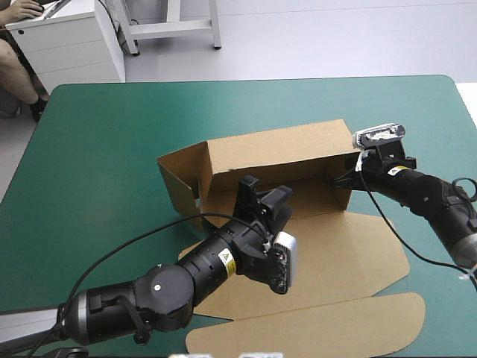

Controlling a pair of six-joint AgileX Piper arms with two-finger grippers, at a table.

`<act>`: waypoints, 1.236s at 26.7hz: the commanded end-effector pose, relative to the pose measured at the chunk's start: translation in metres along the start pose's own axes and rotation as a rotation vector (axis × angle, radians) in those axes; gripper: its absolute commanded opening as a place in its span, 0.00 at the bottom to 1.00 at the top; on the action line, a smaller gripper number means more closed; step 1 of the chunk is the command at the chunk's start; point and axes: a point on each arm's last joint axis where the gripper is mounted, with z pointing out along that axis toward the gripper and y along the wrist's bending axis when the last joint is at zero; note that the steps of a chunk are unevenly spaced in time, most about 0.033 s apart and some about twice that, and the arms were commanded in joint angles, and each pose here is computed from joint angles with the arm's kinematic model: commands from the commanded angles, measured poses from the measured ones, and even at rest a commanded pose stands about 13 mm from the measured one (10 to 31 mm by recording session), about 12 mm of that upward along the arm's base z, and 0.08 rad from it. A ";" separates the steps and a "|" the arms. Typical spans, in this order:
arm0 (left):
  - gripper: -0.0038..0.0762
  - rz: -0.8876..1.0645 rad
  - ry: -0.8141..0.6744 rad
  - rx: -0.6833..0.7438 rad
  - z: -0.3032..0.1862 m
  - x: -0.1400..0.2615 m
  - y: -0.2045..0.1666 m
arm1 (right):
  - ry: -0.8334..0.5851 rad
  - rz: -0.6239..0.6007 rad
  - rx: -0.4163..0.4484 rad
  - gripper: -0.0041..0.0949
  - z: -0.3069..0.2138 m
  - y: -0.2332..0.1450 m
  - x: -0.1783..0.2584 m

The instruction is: Fold the box

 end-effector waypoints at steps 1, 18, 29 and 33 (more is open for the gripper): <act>0.04 -0.054 -0.012 -0.064 -0.013 -0.008 0.030 | -0.080 0.022 0.022 0.03 -0.010 -0.001 -0.014; 0.07 -0.481 0.423 -0.060 -0.058 0.046 0.145 | -0.051 0.007 0.007 0.03 -0.010 0.001 -0.012; 0.07 -1.001 0.618 -0.218 -0.095 0.137 0.175 | -0.042 0.007 0.001 0.03 -0.009 0.001 -0.011; 0.07 -1.094 0.623 -0.318 -0.126 0.145 0.179 | -0.039 0.007 -0.001 0.03 -0.009 0.001 -0.011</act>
